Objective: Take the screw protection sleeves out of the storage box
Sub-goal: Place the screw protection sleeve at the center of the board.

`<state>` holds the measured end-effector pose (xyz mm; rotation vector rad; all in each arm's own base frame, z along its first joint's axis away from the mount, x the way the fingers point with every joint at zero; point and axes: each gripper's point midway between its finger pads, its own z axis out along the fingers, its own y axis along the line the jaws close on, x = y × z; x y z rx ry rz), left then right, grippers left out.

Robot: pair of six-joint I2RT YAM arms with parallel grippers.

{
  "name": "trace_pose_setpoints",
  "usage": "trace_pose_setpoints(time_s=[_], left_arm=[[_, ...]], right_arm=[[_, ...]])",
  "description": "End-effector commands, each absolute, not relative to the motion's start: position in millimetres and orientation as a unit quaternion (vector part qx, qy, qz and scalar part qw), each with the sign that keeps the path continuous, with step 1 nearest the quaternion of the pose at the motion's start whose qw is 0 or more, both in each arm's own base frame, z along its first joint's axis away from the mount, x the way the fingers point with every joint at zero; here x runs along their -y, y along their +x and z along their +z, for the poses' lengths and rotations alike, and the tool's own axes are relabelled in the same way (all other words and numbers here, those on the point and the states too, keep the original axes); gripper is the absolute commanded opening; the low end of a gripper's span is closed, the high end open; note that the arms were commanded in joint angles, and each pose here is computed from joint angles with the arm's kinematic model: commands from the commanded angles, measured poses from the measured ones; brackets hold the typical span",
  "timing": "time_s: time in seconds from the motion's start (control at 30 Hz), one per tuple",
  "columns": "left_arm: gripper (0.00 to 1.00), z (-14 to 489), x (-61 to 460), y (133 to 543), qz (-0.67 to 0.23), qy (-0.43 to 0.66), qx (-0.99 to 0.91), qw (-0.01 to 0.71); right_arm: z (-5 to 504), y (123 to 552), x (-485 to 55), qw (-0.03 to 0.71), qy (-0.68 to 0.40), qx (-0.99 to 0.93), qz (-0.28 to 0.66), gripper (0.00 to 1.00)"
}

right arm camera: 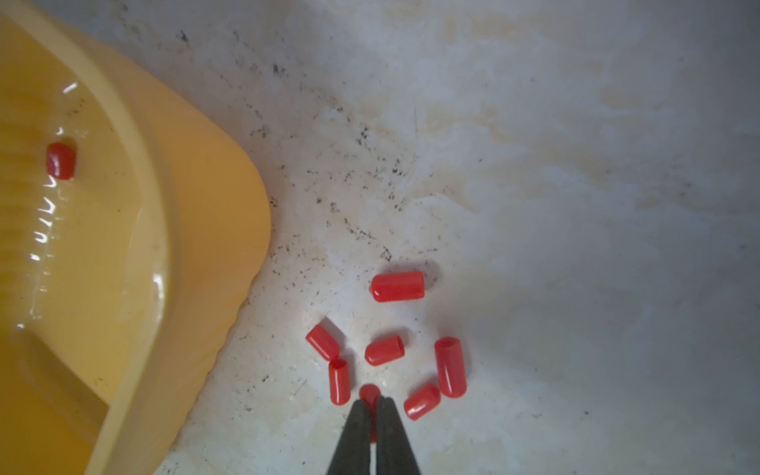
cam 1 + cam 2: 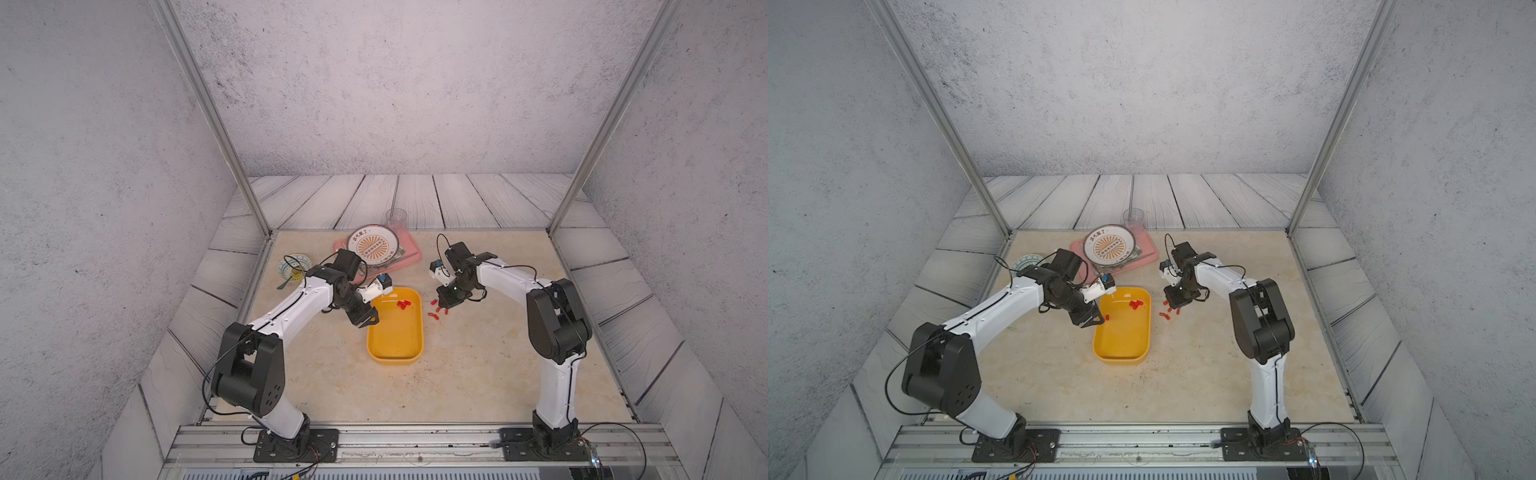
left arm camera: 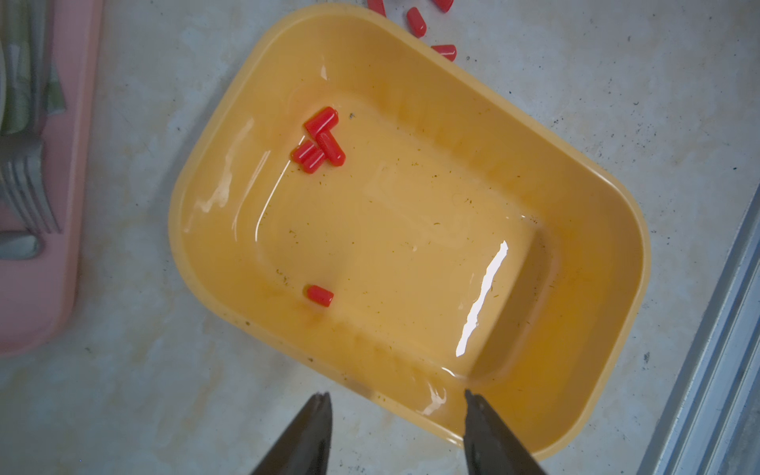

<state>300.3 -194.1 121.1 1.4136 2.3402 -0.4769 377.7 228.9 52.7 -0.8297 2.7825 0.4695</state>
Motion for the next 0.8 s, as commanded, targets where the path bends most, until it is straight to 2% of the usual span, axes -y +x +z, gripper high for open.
trace_pose_setpoints(time_s=[0.0,0.4,0.5,0.77], left_arm=[[0.56,121.0,194.9,302.6,-0.162,0.496,-0.835,0.175],[0.56,123.4,193.7,301.7,-0.155,0.496,-0.837,0.171],[0.56,122.0,192.5,298.5,-0.156,0.501,-0.835,0.165],[0.54,123.4,191.6,284.7,-0.186,0.530,-0.808,0.175]], right_arm=[[37.5,375.6,-226.4,0.073,-0.282,-0.946,0.144,0.12],[50.0,379.2,-228.5,0.077,-0.294,-0.941,0.147,0.22],[68.5,377.4,-235.3,0.089,-0.308,-0.932,0.169,0.25],[152.9,351.5,-286.5,0.150,-0.367,-0.866,0.304,0.34]])
